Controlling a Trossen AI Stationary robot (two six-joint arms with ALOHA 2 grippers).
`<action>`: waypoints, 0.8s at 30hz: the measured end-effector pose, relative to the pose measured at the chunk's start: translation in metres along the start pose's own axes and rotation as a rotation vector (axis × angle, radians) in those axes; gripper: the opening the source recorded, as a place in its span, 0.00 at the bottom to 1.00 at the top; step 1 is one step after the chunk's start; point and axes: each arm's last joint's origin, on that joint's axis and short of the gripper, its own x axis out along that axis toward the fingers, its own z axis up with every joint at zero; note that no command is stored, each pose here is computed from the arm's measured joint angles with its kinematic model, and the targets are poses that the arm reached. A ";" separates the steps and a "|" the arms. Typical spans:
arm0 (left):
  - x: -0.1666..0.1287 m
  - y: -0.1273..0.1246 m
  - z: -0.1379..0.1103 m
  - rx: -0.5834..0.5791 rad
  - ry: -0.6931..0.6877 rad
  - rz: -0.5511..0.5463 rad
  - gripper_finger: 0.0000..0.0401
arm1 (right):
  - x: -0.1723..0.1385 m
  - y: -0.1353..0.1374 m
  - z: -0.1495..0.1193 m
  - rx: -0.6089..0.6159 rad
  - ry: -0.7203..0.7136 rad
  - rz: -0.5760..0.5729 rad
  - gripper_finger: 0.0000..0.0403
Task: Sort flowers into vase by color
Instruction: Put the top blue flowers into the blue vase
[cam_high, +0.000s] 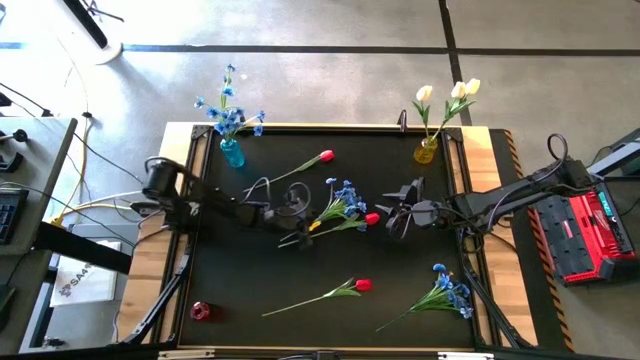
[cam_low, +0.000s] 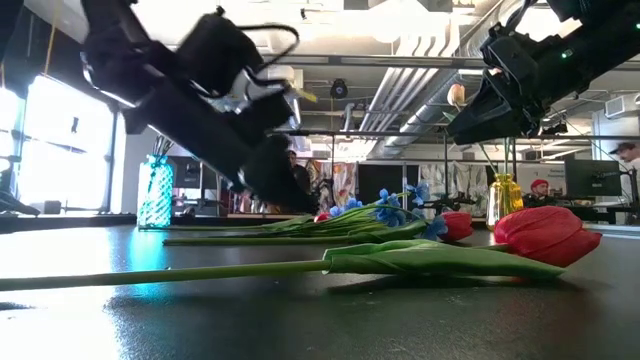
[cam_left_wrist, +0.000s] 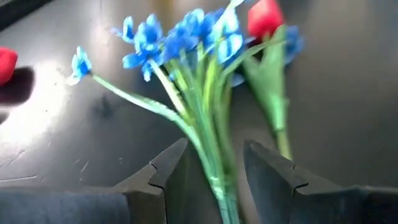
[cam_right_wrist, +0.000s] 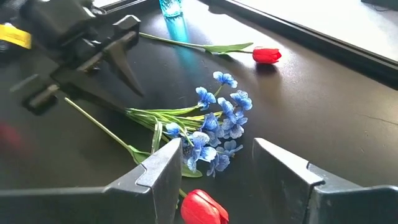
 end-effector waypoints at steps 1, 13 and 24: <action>0.004 0.001 0.000 0.001 0.016 0.009 0.34 | 0.000 0.000 0.000 -0.002 0.002 -0.001 0.46; 0.020 0.005 -0.004 0.010 0.118 -0.054 0.31 | 0.000 -0.001 -0.001 -0.012 0.013 -0.008 0.46; 0.019 0.005 -0.002 0.010 0.118 -0.066 0.02 | 0.000 -0.002 -0.001 0.030 -0.003 -0.033 0.46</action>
